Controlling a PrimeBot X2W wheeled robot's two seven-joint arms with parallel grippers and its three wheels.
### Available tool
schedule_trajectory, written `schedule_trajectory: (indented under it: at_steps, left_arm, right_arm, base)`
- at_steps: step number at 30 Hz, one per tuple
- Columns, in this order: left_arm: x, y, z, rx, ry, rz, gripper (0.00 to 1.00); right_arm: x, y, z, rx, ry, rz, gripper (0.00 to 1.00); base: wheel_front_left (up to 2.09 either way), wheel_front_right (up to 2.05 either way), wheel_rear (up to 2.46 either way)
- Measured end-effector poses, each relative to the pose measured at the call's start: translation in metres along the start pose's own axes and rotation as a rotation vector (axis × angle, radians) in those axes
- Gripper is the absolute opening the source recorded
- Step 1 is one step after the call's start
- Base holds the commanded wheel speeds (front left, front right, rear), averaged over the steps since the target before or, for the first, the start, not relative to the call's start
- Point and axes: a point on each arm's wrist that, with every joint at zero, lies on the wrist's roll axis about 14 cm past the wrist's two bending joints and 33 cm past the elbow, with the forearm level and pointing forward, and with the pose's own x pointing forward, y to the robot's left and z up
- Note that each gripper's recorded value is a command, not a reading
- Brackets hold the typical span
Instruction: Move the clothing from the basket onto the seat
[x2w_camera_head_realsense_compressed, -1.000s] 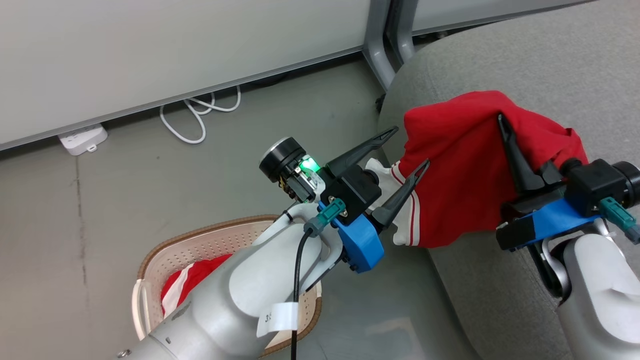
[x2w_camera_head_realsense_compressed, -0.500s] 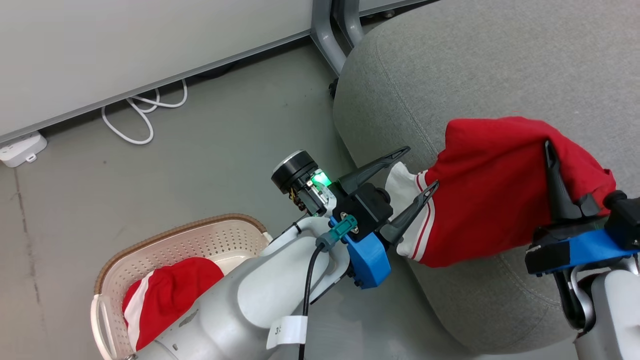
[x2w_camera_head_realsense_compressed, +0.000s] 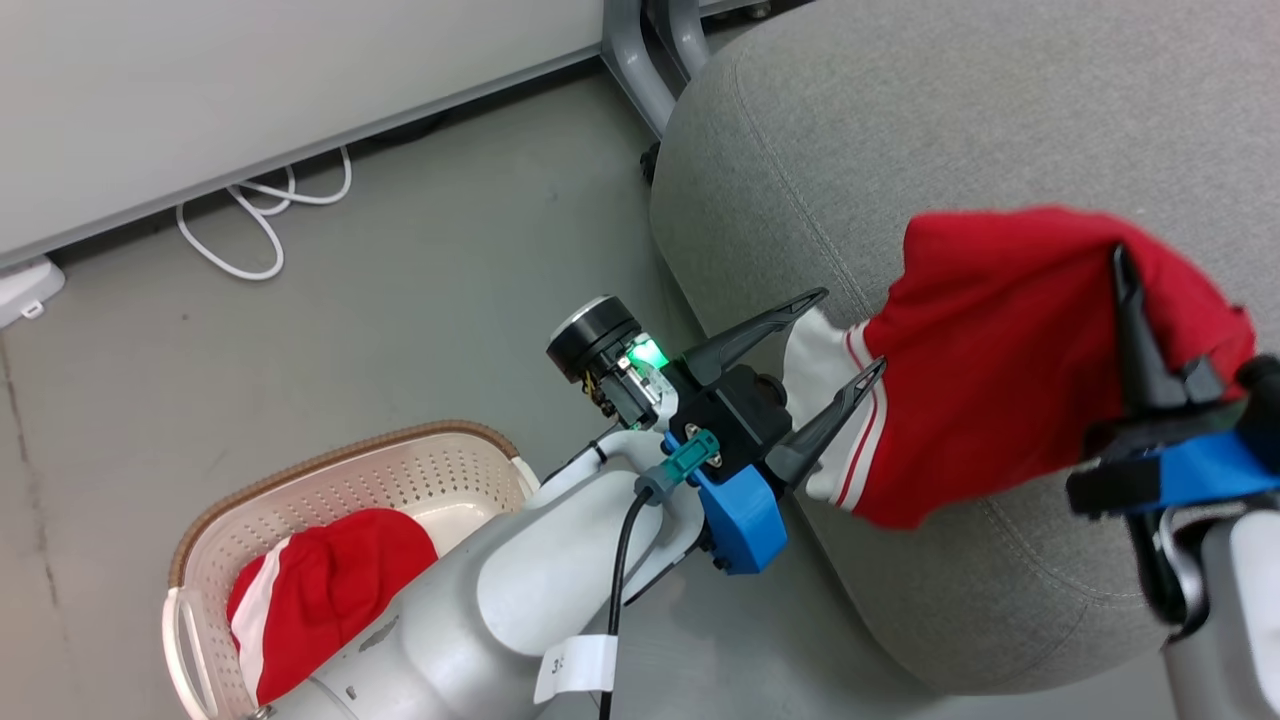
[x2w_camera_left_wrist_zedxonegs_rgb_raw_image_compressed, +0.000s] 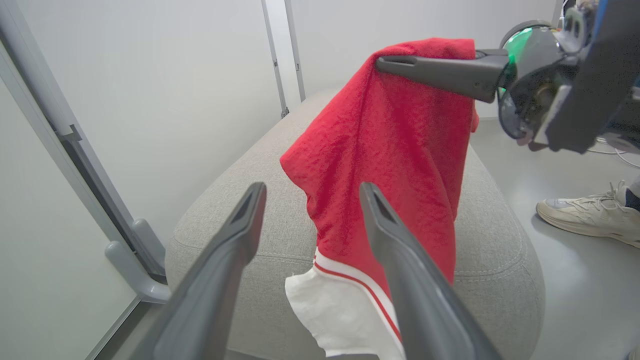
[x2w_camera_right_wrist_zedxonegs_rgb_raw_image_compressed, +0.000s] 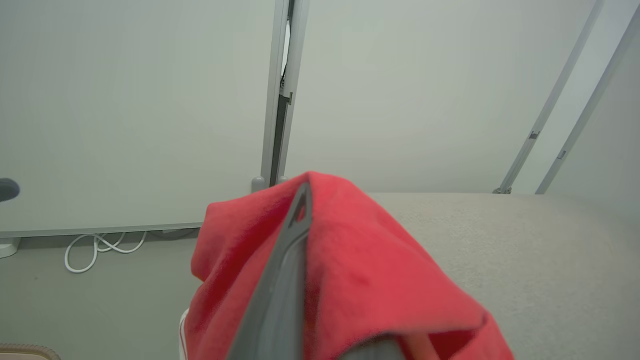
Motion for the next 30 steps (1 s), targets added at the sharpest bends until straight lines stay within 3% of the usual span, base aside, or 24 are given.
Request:
schedule_trajectory:
  at_steps: [10,18,24,30]
  left_arm:
    - [0.004,0.025,-0.012,0.002,-0.019,0.018,1.00]
    - [0.002,0.062,-0.038,0.001,-0.021,0.060,1.00]
    - [-0.003,0.088,-0.064,-0.016,-0.014,0.096,1.00]
    - [-0.011,0.102,-0.097,-0.051,0.012,0.121,1.00]
  right_arm:
    - [0.070,-0.028,0.078,-0.130,-0.234,-0.035,0.00]
    - [0.124,-0.080,0.125,-0.281,-0.358,-0.151,0.00]
    - [0.155,-0.110,0.104,-0.345,-0.303,-0.216,0.00]
    - [0.178,-0.115,0.020,-0.335,-0.105,-0.224,0.00]
  base:
    - [0.00,0.00,0.00]
    - [0.00,0.00,0.00]
    - [0.00,0.00,0.00]
    - [0.00,0.00,0.00]
